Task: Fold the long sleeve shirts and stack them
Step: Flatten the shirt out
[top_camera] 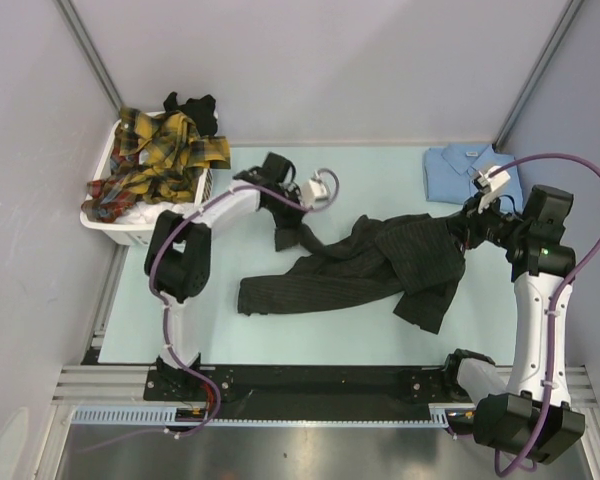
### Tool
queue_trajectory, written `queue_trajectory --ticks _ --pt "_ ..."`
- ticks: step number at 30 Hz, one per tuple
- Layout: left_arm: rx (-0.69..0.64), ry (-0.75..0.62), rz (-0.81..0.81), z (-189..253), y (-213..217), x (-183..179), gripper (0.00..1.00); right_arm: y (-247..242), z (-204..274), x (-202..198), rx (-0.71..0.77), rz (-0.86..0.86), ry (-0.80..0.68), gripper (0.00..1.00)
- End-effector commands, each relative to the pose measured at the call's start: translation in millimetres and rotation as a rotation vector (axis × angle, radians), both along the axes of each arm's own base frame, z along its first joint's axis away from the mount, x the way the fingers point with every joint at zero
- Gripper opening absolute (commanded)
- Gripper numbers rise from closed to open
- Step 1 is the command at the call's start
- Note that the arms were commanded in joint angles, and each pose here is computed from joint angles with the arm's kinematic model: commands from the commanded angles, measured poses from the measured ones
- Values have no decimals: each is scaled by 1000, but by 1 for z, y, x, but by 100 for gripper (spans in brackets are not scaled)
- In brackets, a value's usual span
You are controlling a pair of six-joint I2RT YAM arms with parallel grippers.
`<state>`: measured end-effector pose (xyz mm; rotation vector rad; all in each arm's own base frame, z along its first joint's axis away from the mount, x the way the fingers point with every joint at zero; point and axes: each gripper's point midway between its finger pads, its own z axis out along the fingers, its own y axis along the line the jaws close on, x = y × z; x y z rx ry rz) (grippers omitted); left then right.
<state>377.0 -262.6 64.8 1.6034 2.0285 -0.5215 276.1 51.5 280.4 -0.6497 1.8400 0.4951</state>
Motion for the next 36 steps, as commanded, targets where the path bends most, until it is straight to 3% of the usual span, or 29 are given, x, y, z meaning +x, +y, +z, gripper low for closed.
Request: queue_trajectory --ticks 1,2,4,5,6,9,10,11,13,15,23,25,26,27,28,32,33,36 --pt "-82 -163 351 76 67 109 0 -4 19 13 11 -23 -63 0" --pt "-92 -177 384 87 76 116 0 -6 21 16 6 -31 -74 0" --pt "-75 -198 383 99 89 110 10 -7 22 19 6 -31 -74 0" --pt "-78 -199 350 101 89 99 24 -7 22 20 9 -31 -69 0" --pt "-75 -203 298 104 93 71 52 -7 21 21 11 -29 -66 0" --pt "-131 -104 136 92 87 -5 93 -6 20 21 20 -30 -60 0" --pt "-138 -44 99 85 84 -29 93 -6 20 22 22 -32 -58 0" --pt "-130 -2 78 76 84 -46 93 -8 20 24 21 -37 -60 0" --pt "-87 99 42 49 83 -79 81 -8 21 26 27 -39 -63 0" --pt "-64 178 49 31 81 -96 79 -9 23 31 38 -45 -67 0" --pt "47 340 26 -28 80 -122 77 -12 25 44 52 -46 -72 0" --pt "71 339 31 -33 82 -119 60 -12 21 48 66 -48 -59 0" --pt "90 333 47 -34 84 -114 45 -12 22 52 69 -52 -65 0" --pt "120 326 76 -34 90 -101 15 -13 20 54 75 -58 -62 0" --pt "127 308 91 -30 93 -90 1 -15 23 59 74 -65 -79 0" --pt "40 124 174 44 102 -19 0 -26 27 81 104 -134 -69 0" --pt "9 17 188 82 105 -1 0 -30 29 83 110 -146 -65 0" --pt "21 -93 111 104 107 -16 0 -42 35 81 102 -168 -64 0"
